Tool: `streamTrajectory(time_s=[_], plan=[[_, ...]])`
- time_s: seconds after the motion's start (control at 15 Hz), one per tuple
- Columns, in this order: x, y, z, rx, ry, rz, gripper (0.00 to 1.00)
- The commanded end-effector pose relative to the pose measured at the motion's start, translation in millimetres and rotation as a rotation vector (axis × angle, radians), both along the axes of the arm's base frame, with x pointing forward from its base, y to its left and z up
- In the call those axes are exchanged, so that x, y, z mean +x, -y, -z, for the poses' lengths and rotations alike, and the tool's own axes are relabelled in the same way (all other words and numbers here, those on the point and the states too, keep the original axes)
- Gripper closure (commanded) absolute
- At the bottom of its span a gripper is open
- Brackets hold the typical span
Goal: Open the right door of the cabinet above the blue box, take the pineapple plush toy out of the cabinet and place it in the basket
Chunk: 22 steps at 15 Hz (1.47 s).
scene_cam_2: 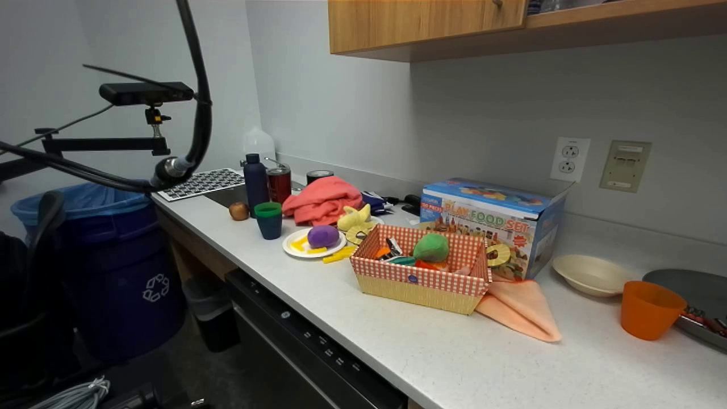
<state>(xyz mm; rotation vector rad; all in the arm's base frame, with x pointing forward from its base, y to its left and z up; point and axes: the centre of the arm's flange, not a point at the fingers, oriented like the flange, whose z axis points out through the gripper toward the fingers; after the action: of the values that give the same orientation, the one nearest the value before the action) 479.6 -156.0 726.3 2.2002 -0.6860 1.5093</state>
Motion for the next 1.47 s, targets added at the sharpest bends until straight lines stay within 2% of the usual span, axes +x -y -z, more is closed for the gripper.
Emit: streamTrajectory(time_s=[0.0, 0.33, 0.47, 0.53, 0.87, 0.93, 1.2, 1.4], plan=[[29.9, -1.7, -6.5, 0.004, -0.005, -0.079, 0.00], [61.6, -12.2, -16.9, -0.053, 0.040, -0.123, 0.00], [74.1, -14.3, -24.8, -0.063, 0.035, -0.129, 0.00], [51.3, -16.2, -6.6, -0.038, 0.029, -0.111, 0.00], [64.3, -18.2, -10.0, -0.053, 0.033, -0.117, 0.00], [58.3, -8.9, 10.7, -0.045, 0.037, -0.150, 0.00], [78.0, 26.1, 41.9, 0.030, 0.042, -0.226, 0.00], [88.4, 42.0, 51.6, 0.060, 0.091, -0.290, 0.00]])
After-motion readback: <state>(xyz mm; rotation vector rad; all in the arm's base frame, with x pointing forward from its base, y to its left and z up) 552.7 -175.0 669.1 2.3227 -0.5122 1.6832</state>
